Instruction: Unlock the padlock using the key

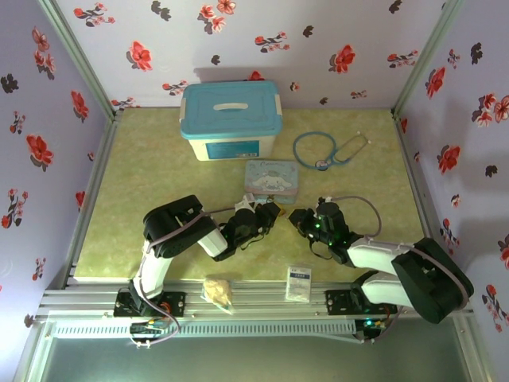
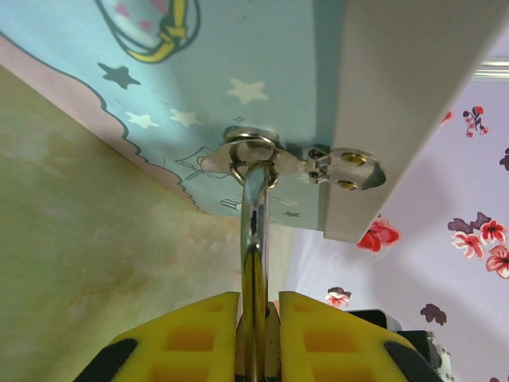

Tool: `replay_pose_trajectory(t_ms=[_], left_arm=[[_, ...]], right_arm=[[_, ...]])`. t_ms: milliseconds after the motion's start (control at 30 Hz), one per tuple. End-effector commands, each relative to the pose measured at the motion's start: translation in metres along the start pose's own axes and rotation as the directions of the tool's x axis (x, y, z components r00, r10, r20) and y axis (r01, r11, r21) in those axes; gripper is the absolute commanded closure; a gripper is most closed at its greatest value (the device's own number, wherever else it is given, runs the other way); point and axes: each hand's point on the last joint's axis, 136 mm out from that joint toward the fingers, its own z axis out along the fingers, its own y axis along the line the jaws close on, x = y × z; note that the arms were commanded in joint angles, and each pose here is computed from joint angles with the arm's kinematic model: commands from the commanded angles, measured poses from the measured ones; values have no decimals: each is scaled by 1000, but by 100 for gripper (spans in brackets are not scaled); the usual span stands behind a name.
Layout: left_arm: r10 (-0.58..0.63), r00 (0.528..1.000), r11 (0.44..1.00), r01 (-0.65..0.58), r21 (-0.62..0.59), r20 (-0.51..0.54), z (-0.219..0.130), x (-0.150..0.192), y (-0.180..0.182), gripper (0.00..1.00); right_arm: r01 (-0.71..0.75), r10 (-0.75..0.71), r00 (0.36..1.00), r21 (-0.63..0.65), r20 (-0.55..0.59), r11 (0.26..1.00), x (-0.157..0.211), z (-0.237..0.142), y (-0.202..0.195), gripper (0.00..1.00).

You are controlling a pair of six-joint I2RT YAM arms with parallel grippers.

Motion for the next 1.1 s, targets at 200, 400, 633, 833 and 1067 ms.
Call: replay_pose_trajectory(t_ms=[200, 400, 633, 833, 1067], left_arm=[[12, 1000, 999, -11, 33, -10, -1, 4, -7, 100], [8, 1000, 1000, -7, 28, -11, -1, 4, -4, 100], [2, 1000, 1000, -1, 29, -20, -1, 6, -5, 100], [6, 1000, 1000, -6, 24, -11, -3, 3, -2, 100], [5, 1000, 1000, -5, 18, 7, -5, -5, -1, 100]], right_arm=[[22, -25, 999, -66, -31, 998, 2, 12, 19, 88], [-14, 9, 999, -115, -44, 993, 3, 22, 24, 97], [-8, 4, 1000, -120, -27, 993, -2, 25, 31, 100], [69, -74, 996, -79, -51, 994, 0, 28, 29, 93], [336, -314, 940, 201, -132, 920, 2, 6, -15, 70]])
